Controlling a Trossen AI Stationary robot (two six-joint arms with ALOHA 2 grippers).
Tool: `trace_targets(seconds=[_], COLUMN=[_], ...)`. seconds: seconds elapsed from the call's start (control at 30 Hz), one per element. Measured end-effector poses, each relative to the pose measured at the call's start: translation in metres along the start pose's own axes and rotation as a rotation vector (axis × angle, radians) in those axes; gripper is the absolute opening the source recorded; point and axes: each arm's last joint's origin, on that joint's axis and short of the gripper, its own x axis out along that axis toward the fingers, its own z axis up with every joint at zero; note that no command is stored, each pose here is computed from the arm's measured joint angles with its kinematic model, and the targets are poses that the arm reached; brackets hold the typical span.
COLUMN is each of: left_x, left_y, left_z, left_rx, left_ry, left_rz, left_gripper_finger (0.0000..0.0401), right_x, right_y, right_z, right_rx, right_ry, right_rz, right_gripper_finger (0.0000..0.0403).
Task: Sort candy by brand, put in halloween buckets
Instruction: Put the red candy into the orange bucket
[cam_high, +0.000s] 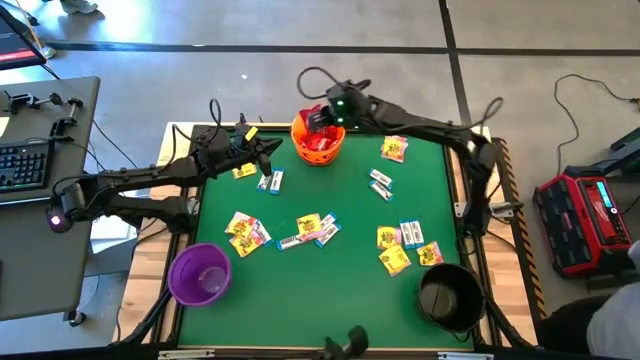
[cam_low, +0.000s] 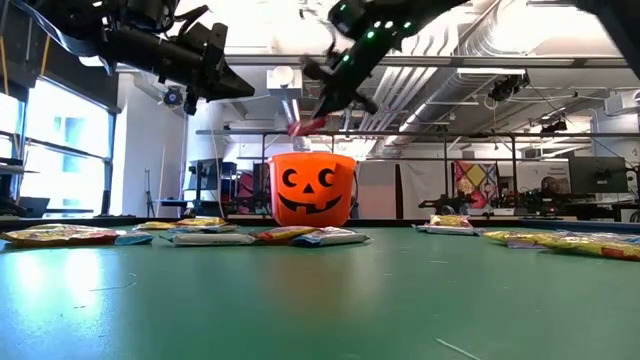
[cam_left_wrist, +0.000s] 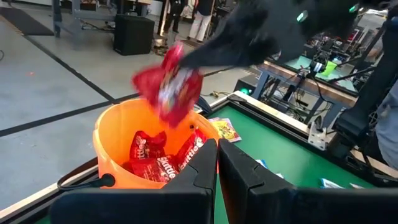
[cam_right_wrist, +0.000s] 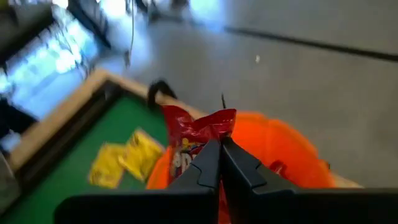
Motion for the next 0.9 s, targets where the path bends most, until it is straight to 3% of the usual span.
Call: trace_targets(seconds=[0.17, 0.33, 0.9], left_x=[0.000, 0.000, 0.000], left_y=[0.000, 0.000, 0.000], left_z=[0.000, 0.000, 0.000], left_rx=[0.000, -0.001, 0.000], left_ry=[0.000, 0.000, 0.003], left_rz=[0.001, 0.001, -0.006], left_gripper_finger=[0.0005, 0.0005, 0.0005], right_x=[0.031, 0.041, 0.059], right_y=[0.000, -0.005, -0.030], right_z=[-0.020, -0.034, -0.040], right_rx=[-0.030, -0.042, -0.018], right_ry=[0.134, 0.215, 0.298], right_rz=[-0.022, -0.072, -0.120], right_gripper_finger=[0.0000, 0.0000, 0.0000])
